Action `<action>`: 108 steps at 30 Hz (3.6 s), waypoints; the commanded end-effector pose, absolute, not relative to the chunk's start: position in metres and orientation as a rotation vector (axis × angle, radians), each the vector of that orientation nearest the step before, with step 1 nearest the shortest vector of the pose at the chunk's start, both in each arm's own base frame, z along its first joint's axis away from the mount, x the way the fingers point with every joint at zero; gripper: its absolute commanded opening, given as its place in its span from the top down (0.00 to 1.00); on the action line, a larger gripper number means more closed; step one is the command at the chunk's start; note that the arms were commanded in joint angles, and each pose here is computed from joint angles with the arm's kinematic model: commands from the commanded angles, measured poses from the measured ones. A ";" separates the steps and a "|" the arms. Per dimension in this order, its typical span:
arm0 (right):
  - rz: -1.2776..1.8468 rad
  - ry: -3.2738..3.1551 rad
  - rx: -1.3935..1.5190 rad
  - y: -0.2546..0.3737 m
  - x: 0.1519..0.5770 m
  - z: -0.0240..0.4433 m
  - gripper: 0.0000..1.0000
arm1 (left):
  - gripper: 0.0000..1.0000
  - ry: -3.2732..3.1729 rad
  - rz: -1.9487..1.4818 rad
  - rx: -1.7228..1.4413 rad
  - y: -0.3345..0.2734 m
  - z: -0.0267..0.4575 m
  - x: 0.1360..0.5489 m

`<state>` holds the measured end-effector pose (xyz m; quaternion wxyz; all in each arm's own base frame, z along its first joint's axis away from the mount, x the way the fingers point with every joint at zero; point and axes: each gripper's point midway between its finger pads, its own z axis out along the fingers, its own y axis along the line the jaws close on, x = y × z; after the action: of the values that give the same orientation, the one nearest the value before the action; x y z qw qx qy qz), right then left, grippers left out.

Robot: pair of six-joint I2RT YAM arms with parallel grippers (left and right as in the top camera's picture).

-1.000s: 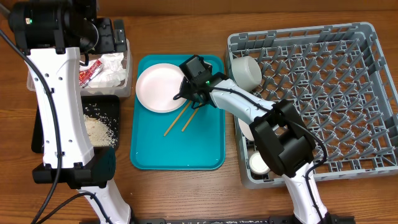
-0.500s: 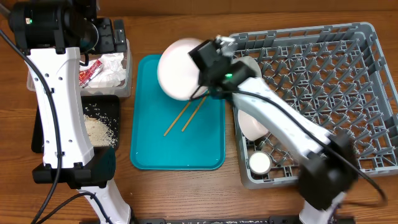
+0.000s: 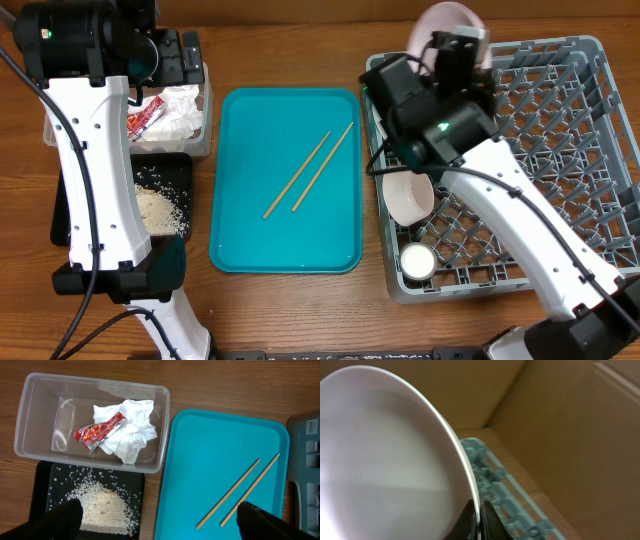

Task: Sort waste into correct bins and load items into the dishwasher
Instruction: 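Lift the white plate and stand it upright in the dish rack, then reach the right gripper down to a chopstick on the teal tray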

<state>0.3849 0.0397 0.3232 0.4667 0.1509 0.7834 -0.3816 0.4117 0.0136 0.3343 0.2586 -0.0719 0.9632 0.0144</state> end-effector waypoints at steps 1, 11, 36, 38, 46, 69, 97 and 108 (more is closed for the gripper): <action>-1.118 1.885 0.376 0.012 0.382 0.312 0.96 | 0.00 2.587 0.046 -0.217 0.017 0.341 0.410; -1.147 1.944 0.375 0.002 0.393 0.243 0.96 | 0.00 2.587 0.047 -0.217 0.017 0.341 0.410; -0.799 2.170 0.335 0.024 0.441 0.176 0.41 | 0.00 2.587 0.046 -0.217 0.017 0.341 0.410; -0.748 2.172 0.336 0.029 0.443 0.187 0.35 | 0.00 2.587 0.046 -0.217 0.017 0.341 0.410; 0.107 2.407 0.104 0.130 0.424 0.237 0.00 | 0.00 2.587 0.046 -0.217 0.017 0.341 0.410; 0.415 2.805 0.602 0.298 0.370 0.059 0.51 | 0.00 2.587 0.046 -0.217 0.017 0.341 0.410; 0.428 2.928 0.717 0.314 0.363 0.002 0.96 | 0.00 2.587 0.046 -0.217 0.017 0.341 0.410; 0.236 2.932 0.314 0.302 0.379 0.065 0.96 | 0.00 2.587 0.047 -0.217 0.017 0.341 0.410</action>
<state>0.3659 0.3039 0.0481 0.0575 0.1556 0.9821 0.0897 0.4117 0.0136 0.3343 0.2586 -0.0720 0.9632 0.0146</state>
